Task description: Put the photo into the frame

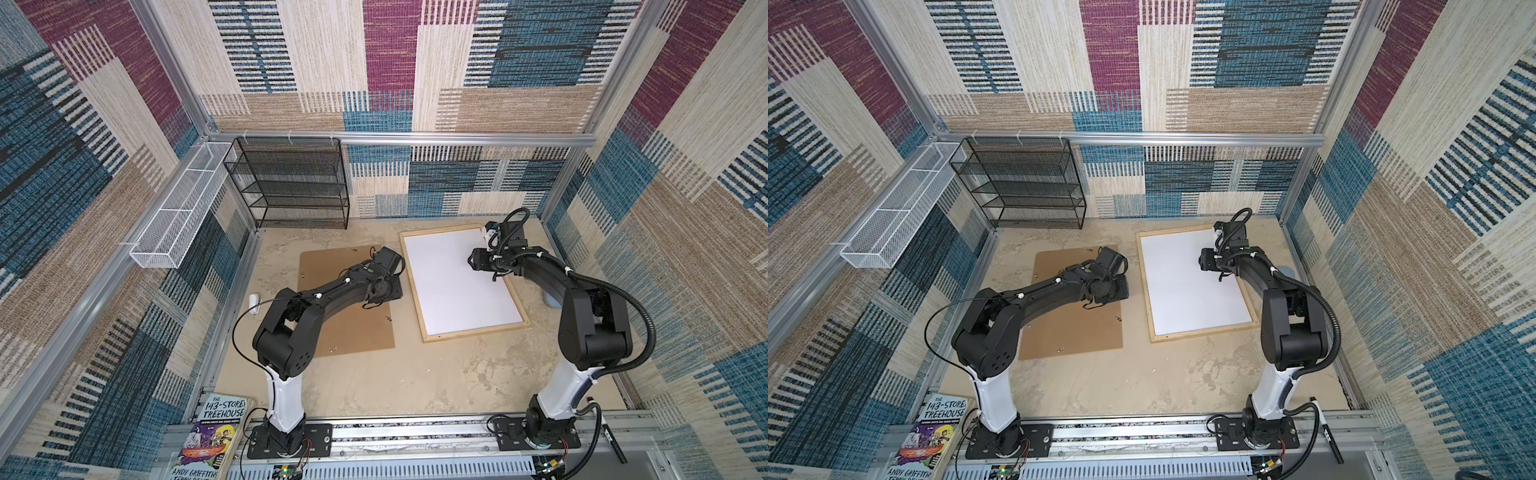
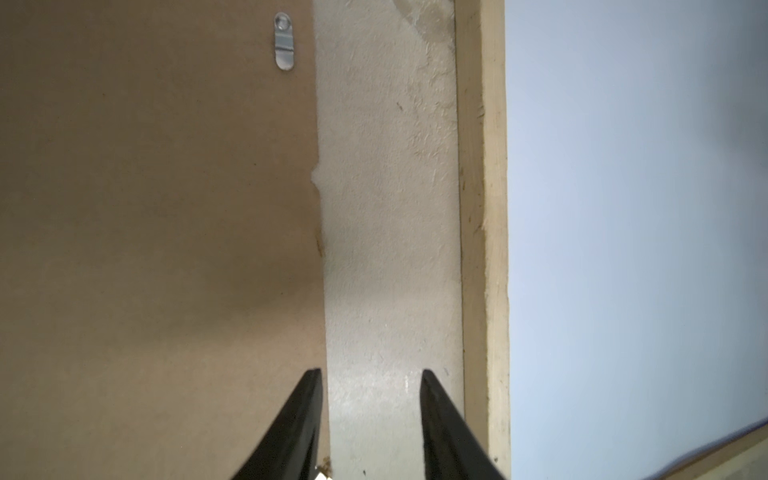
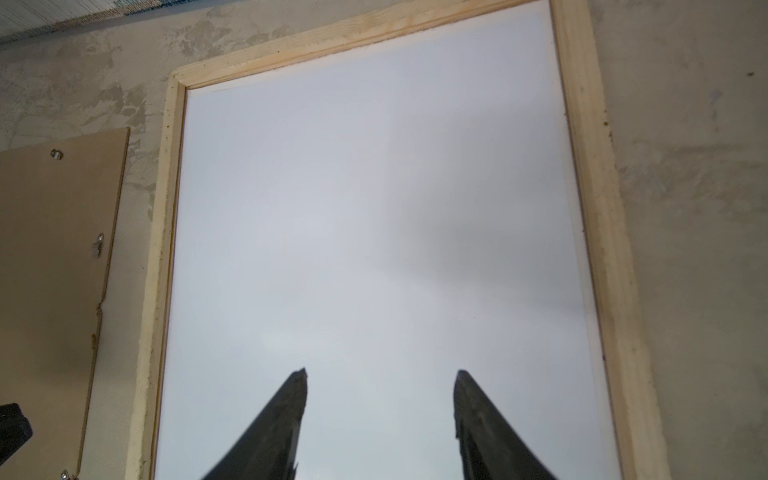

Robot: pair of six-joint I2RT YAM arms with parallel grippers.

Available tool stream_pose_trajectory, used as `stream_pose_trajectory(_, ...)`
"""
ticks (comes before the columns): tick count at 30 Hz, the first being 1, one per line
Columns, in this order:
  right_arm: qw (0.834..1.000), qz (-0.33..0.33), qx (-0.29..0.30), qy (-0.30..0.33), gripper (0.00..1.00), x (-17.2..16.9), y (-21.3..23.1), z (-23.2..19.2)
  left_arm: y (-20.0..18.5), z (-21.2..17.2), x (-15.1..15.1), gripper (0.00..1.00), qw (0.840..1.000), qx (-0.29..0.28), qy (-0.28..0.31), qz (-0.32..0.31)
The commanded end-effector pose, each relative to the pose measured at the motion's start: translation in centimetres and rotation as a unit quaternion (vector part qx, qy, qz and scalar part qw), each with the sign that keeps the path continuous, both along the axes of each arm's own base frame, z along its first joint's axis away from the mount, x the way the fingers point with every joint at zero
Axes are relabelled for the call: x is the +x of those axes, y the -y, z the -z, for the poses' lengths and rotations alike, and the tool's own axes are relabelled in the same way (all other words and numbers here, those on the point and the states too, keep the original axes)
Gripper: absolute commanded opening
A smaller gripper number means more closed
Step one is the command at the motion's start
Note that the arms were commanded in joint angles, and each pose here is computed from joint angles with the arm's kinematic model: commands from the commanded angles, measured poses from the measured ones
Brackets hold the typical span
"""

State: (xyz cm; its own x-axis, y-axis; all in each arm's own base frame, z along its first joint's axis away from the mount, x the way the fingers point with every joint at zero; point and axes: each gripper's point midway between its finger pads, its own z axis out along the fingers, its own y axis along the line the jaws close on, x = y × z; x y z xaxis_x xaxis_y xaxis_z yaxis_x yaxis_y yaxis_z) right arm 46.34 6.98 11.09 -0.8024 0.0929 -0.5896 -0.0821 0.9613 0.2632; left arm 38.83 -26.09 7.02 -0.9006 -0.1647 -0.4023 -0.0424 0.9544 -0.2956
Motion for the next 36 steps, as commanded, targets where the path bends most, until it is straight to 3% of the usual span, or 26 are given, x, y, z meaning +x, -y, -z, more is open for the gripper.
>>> stream_pose_trajectory(1,0.998,0.049,-0.009,0.024,0.59,0.8,1.4,-0.5,-0.6,-0.2,-0.6,0.42,1.000,0.014,0.000,0.014)
stream_pose_trajectory(3,0.997,0.074,-0.031,0.015,0.63,0.6,2.8,-0.1,-0.6,-0.4,-0.9,0.42,1.000,0.016,0.000,0.020)
stream_pose_trajectory(5,0.998,0.055,-0.021,0.013,0.63,0.3,2.2,-0.1,-1.2,-0.6,-1.2,0.42,1.000,0.025,0.001,0.017)
stream_pose_trajectory(10,0.998,-0.006,0.063,0.023,0.64,-1.4,-1.5,-1.0,-4.2,-0.7,-2.2,0.44,0.996,0.085,-0.002,-0.004)
stream_pose_trajectory(18,0.990,-0.063,0.121,0.031,0.65,-3.9,-7.6,-2.0,-8.8,-0.9,-4.0,0.52,0.991,0.134,-0.009,-0.027)
stream_pose_trajectory(28,0.972,-0.147,0.185,-0.012,0.63,-8.2,-20.1,-1.4,-19.4,-0.2,-6.6,0.58,0.983,0.081,-0.023,-0.165)
stream_pose_trajectory(36,0.963,-0.174,0.188,-0.089,0.63,-12.2,-24.6,0.8,-24.9,0.0,-11.3,0.63,0.960,0.088,-0.010,-0.266)
